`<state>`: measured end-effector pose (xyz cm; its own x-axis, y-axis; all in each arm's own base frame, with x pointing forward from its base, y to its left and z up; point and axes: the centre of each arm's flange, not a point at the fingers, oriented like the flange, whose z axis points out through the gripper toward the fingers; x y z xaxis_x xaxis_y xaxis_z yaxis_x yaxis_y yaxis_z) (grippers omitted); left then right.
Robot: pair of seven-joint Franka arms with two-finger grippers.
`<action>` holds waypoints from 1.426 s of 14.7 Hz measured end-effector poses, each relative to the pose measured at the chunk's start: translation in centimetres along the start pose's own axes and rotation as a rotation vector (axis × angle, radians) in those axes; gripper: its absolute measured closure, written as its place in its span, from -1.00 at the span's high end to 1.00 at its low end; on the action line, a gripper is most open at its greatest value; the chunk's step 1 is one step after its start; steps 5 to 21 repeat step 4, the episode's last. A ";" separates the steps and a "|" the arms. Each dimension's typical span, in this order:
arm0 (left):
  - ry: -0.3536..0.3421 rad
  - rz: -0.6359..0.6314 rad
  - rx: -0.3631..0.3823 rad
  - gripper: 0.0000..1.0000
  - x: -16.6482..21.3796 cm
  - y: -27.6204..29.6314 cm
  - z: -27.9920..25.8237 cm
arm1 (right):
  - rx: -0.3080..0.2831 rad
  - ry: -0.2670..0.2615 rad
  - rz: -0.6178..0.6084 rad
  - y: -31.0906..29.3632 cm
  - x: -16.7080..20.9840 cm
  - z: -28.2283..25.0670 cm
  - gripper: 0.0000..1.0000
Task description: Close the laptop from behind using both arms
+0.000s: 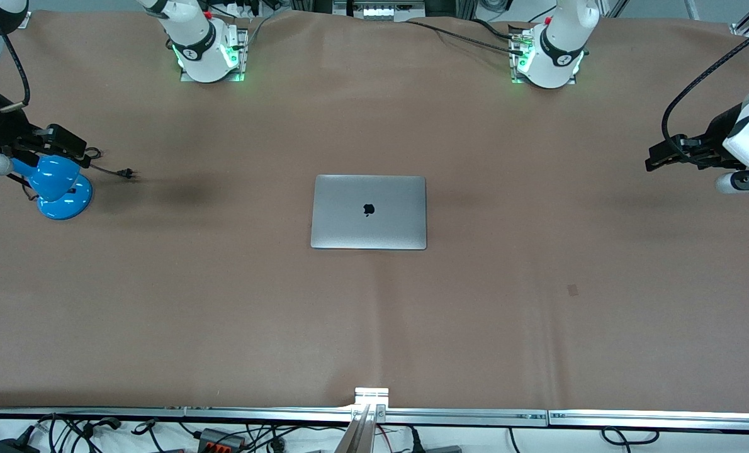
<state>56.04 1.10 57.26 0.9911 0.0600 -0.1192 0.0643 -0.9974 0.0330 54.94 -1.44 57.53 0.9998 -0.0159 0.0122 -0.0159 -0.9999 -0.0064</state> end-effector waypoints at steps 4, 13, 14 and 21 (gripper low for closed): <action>0.000 -0.003 0.000 1.00 0.0 -0.1 0.0 | 0.000 -0.007 0.000 0.0 -0.2 -0.1 1.00; 0.000 -0.003 0.000 1.00 0.0 -0.1 0.0 | 0.000 -0.007 0.000 0.0 -0.2 -0.1 1.00; 0.000 -0.003 0.000 1.00 0.0 -0.1 0.0 | 0.000 -0.007 0.000 0.0 -0.2 -0.1 1.00; 0.000 -0.003 0.000 1.00 0.0 -0.1 0.0 | 0.000 -0.007 0.000 0.0 -0.2 -0.1 1.00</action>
